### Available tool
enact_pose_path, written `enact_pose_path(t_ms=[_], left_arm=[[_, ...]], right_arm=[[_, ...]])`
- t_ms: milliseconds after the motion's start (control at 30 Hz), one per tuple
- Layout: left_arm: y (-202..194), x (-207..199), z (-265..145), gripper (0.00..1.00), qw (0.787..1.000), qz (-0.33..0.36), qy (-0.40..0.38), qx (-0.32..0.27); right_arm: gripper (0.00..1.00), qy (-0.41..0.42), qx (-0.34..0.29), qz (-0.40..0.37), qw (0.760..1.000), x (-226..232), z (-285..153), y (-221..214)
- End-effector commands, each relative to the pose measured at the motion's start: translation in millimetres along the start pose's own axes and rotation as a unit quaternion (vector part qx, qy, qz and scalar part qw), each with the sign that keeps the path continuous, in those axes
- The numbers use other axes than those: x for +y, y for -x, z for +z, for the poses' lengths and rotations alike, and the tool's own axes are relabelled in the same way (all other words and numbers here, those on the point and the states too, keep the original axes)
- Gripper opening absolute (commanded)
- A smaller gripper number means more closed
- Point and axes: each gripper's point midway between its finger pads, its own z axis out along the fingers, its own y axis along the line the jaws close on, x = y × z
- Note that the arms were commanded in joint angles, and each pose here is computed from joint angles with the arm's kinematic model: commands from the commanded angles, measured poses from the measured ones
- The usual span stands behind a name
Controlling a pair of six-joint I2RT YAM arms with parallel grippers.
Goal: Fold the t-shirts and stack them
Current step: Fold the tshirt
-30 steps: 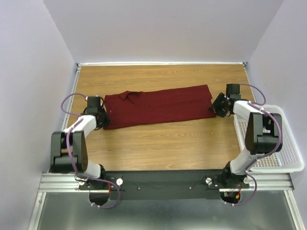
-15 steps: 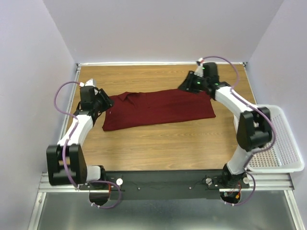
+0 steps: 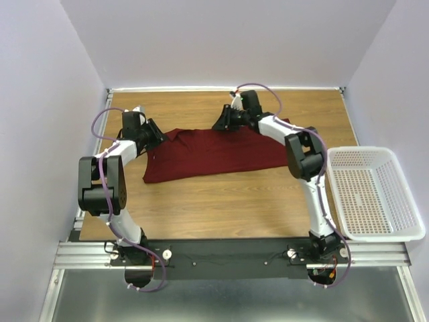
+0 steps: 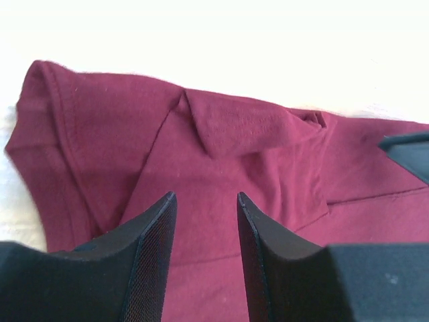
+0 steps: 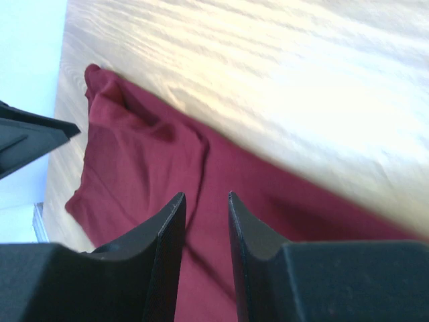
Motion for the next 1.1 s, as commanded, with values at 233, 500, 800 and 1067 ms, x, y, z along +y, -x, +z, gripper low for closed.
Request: enact_pose_path(t_ms=[233,500,800,1067], left_arm=[[1,-4,26,0.48,1.0,-0.013,-0.019,0.02],[-2,-8,40,0.46,0.999,-0.013,-0.021,0.029],[-3,-14,50,0.46,0.999,-0.014,-0.026,0.036],[-6,-14,57,0.45,0.999,-0.014,-0.024,0.041]], right_arm=[[0.37,0.09,0.02,-0.004,0.996,16,57,-10],[0.37,0.103,0.03,0.008,0.994,16,69,-21],[0.31,0.117,0.031,0.024,0.992,15,77,-25],[0.18,0.123,0.028,0.02,0.992,17,76,-23]])
